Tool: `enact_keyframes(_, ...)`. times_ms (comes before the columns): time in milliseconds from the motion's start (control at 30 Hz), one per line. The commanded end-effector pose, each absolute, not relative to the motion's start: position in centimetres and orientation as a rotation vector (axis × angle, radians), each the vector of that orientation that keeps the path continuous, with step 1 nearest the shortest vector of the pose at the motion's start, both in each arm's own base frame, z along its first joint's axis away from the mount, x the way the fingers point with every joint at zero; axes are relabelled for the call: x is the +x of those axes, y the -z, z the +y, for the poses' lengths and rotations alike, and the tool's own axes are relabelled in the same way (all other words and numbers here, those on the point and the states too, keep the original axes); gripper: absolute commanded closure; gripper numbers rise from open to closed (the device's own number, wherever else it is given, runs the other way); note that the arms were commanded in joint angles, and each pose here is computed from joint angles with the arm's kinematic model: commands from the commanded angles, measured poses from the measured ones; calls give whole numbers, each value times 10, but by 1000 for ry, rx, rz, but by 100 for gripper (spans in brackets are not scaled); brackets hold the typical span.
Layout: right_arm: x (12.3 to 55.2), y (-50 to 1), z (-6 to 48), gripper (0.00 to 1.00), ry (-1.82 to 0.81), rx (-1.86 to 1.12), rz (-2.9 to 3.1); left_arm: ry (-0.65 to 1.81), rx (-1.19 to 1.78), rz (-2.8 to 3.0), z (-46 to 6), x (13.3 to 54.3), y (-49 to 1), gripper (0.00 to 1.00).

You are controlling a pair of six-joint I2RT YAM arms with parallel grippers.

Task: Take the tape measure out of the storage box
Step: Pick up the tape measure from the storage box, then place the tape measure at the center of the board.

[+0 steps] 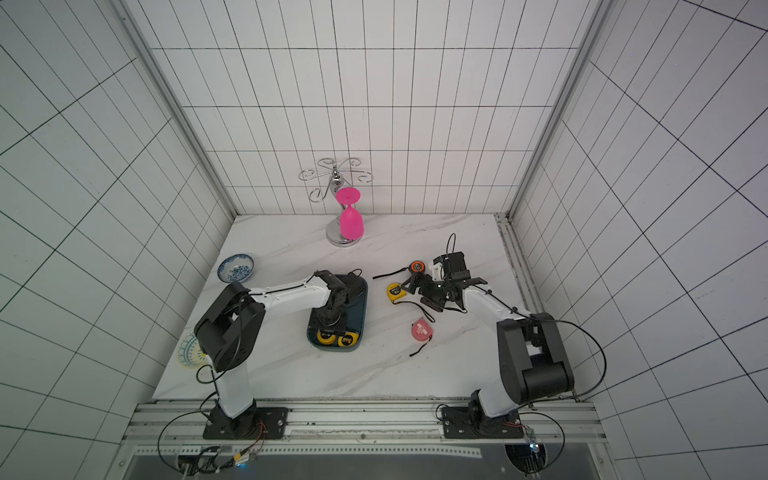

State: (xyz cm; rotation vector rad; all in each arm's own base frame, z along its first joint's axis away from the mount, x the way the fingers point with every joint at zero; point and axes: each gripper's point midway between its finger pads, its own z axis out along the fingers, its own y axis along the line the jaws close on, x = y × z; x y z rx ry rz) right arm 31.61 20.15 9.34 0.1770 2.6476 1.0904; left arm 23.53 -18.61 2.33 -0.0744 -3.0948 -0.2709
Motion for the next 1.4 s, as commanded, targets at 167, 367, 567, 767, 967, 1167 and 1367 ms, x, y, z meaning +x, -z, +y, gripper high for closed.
enact_keyframes(167, 318, -114, 200, 4, -1111, 142, 2597, 293, 14, -3167, -183, 248, -48, 100)
enact_keyframes(367, 314, -118, 199, 4, -1116, 142, 2586, 294, 51, -3215, -179, 251, -77, 100)
enact_keyframes(567, 311, -124, 201, 4, -1121, 130, 2571, 248, 91, -3249, -180, 255, -100, 100)
enact_keyframes(767, 302, -131, 213, 4, -1123, 60, 2544, 58, 214, -3321, -197, 274, -135, 100)
enact_keyframes(967, 286, -138, 232, 4, -1147, -21, 2474, -187, 348, -3376, -232, 306, -163, 100)
enact_keyframes(1167, 278, -151, 239, 4, -1210, -44, 2319, -538, 462, -3357, -276, 337, -183, 100)
enact_keyframes(1367, 284, -164, 246, 3, -1247, -89, 2174, -799, 451, -3266, -318, 350, -193, 100)
